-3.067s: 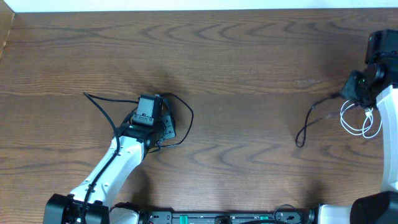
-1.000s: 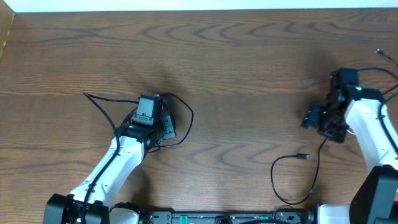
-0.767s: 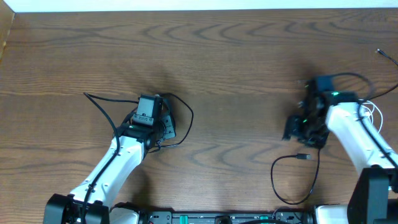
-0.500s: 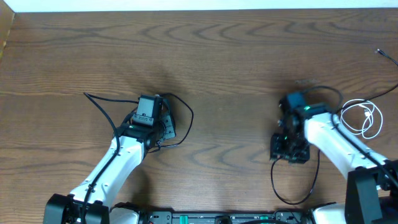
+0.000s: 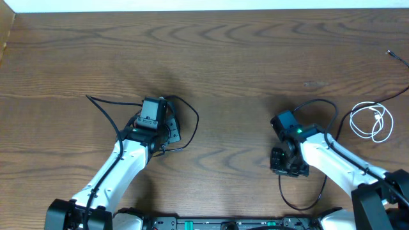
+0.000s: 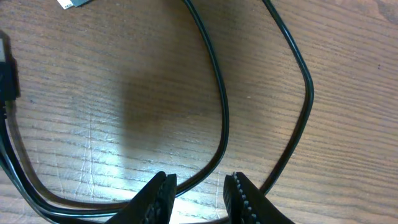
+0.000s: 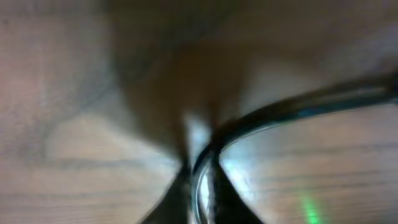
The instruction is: Untangle cables
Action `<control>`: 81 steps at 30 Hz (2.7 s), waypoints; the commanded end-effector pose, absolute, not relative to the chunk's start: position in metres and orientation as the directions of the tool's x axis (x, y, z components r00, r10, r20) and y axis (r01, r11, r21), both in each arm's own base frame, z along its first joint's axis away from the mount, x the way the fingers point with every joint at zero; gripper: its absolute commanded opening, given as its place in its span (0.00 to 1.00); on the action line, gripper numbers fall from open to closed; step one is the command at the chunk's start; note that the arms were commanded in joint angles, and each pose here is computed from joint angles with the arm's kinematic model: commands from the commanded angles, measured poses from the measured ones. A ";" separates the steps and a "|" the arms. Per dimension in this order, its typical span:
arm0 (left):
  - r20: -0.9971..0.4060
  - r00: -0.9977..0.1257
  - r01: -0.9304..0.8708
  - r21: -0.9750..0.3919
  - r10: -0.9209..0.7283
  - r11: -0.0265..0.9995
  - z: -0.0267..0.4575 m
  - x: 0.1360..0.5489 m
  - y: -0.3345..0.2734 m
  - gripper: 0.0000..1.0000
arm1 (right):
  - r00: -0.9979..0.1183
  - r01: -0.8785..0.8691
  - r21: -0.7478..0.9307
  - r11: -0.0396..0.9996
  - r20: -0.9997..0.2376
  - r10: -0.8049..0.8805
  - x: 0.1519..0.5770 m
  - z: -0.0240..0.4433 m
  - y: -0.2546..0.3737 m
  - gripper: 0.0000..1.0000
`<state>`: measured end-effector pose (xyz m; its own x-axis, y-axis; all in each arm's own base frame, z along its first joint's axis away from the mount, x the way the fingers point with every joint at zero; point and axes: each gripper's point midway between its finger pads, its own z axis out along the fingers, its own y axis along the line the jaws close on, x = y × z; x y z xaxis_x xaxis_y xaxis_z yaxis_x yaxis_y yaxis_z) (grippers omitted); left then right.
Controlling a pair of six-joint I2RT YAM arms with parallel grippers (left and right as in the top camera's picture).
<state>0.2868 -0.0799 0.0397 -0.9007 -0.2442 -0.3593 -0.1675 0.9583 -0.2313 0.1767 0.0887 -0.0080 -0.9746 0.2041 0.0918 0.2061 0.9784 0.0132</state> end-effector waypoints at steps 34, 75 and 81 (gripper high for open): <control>-0.366 -0.899 -0.168 -0.218 -0.240 0.961 0.040 0.286 -0.076 0.32 | -0.819 0.480 -0.095 0.872 -0.406 0.406 0.304 -0.037 -0.055 0.01; -0.366 -0.899 -0.168 -0.218 -0.240 0.961 0.040 0.286 -0.076 0.33 | -0.823 -0.087 -0.003 0.996 -0.563 -0.073 0.346 -0.003 0.100 0.99; -0.366 -0.899 -0.168 -0.218 -0.240 0.961 0.040 0.286 -0.076 0.33 | -0.821 -0.149 0.091 0.985 -0.567 -0.072 0.346 0.000 0.120 0.92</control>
